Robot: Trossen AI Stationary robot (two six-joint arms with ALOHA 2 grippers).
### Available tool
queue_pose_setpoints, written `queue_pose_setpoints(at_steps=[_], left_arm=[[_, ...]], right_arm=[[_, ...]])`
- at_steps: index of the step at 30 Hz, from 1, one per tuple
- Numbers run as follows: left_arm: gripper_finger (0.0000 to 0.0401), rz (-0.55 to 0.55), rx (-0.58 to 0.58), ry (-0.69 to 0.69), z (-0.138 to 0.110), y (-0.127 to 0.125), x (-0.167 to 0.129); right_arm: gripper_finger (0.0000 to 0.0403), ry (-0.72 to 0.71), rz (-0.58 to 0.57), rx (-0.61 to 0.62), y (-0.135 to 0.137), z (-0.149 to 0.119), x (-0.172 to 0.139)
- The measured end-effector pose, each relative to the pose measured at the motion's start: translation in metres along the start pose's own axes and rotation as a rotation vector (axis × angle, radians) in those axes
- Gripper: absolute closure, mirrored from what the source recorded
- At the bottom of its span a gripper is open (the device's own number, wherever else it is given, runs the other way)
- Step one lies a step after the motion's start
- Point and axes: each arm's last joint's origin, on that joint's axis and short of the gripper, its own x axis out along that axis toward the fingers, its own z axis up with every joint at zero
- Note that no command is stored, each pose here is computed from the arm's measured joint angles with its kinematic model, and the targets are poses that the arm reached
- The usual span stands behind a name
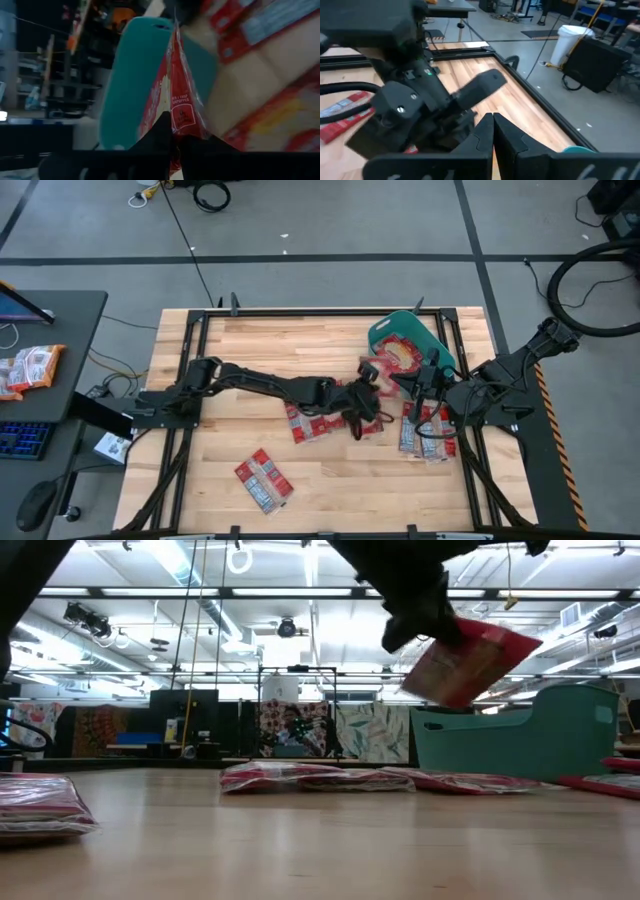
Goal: Sort popcorn bags into baskets
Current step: Put the red popcorn bag into the green bin
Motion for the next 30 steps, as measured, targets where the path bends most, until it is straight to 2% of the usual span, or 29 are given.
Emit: queue_pose_setpoints(at_steps=[4, 7, 9, 16, 19, 23, 27, 30], left_arm=[[0.0383, 0.099, -0.043, -0.091, -0.008, 0.020, 0.017], [0.0382, 0.120, -0.070, -0.159, -0.019, 0.025, 0.035], [0.0381, 0.110, -0.078, -0.185, -0.028, 0.023, 0.049], [0.0375, 0.176, -0.137, -0.276, -0.058, 0.006, 0.099], [0.0345, 0.170, -0.182, -0.245, -0.067, -0.003, 0.109], [0.0280, 0.162, -0.313, -0.254, -0.067, -0.003, 0.110], [0.0222, 0.072, -0.397, -0.340, -0.056, 0.001, 0.099], [0.0201, -0.024, -0.405, -0.398, -0.042, 0.010, 0.080]], right_arm=[[0.0391, -0.017, -0.006, -0.009, 0.000, 0.002, 0.000], [0.0391, -0.036, -0.007, -0.011, 0.001, 0.005, 0.000], [0.0391, -0.046, -0.008, -0.020, 0.001, 0.006, 0.000], [0.0391, -0.061, -0.009, -0.031, 0.001, 0.008, -0.001], [0.0391, -0.062, -0.009, -0.035, 0.001, 0.008, -0.001], [0.0391, -0.062, -0.009, -0.034, 0.001, 0.008, -0.001], [0.0391, -0.062, -0.009, -0.032, 0.001, 0.008, -0.001], [0.0391, -0.060, -0.002, -0.032, 0.001, 0.008, -0.001]])
